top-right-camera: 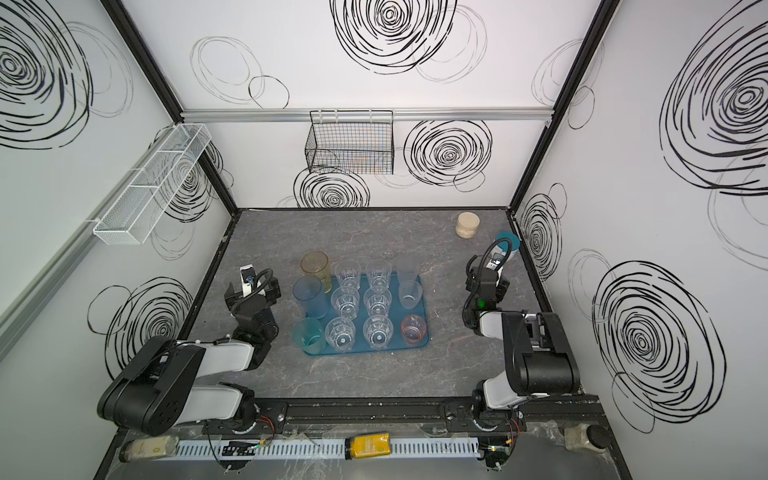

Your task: Place the glasses into the tray

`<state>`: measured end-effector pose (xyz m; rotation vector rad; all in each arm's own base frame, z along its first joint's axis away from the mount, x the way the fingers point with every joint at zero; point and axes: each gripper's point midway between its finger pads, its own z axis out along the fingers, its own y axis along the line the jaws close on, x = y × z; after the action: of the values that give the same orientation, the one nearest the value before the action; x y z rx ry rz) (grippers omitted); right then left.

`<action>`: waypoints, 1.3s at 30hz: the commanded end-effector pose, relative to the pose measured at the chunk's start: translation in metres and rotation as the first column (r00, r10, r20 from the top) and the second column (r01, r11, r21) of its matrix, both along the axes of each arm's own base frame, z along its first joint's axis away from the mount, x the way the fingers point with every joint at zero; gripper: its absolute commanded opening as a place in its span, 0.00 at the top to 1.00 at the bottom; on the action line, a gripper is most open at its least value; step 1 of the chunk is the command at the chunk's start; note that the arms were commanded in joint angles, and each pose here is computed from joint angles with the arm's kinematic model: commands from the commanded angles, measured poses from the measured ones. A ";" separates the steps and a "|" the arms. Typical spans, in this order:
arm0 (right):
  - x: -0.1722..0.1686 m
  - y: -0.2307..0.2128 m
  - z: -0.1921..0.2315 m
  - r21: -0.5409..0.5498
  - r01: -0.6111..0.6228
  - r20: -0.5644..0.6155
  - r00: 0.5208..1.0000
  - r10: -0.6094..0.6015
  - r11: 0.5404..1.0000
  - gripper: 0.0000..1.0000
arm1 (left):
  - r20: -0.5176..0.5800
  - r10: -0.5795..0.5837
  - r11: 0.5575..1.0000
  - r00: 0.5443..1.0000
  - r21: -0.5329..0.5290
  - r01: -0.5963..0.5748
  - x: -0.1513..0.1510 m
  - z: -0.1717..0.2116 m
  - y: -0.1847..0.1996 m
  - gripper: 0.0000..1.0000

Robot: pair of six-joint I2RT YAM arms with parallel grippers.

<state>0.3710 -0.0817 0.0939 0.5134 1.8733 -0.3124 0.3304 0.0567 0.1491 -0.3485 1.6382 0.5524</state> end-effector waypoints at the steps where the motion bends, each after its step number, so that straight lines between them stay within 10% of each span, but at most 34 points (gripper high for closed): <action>1: -0.005 0.003 0.028 -0.035 -0.028 0.142 0.989 0.032 0.999 0.26 | 0.099 -0.058 0.998 0.993 -0.009 0.059 0.010 0.023 -0.005 0.04; 16: 0.000 0.022 0.027 -0.042 -0.177 0.144 0.973 0.181 0.983 0.23 | 0.209 -0.213 0.970 0.954 -0.070 0.232 0.007 0.026 -0.034 0.04; 23: -0.011 0.028 0.028 -0.074 -0.214 0.197 0.954 0.225 0.974 0.00 | 0.183 -0.260 0.957 0.948 -0.083 0.279 0.016 0.017 -0.037 0.04; 39: -0.009 0.027 0.027 -0.065 -0.201 0.187 0.960 0.210 0.977 0.00 | 0.162 -0.363 0.913 0.917 -0.134 0.385 0.032 0.002 -0.039 0.04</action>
<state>0.3584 -0.0557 0.1085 0.3152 1.7577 -0.1610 0.3616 0.0196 0.1325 -0.1712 1.6527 0.1391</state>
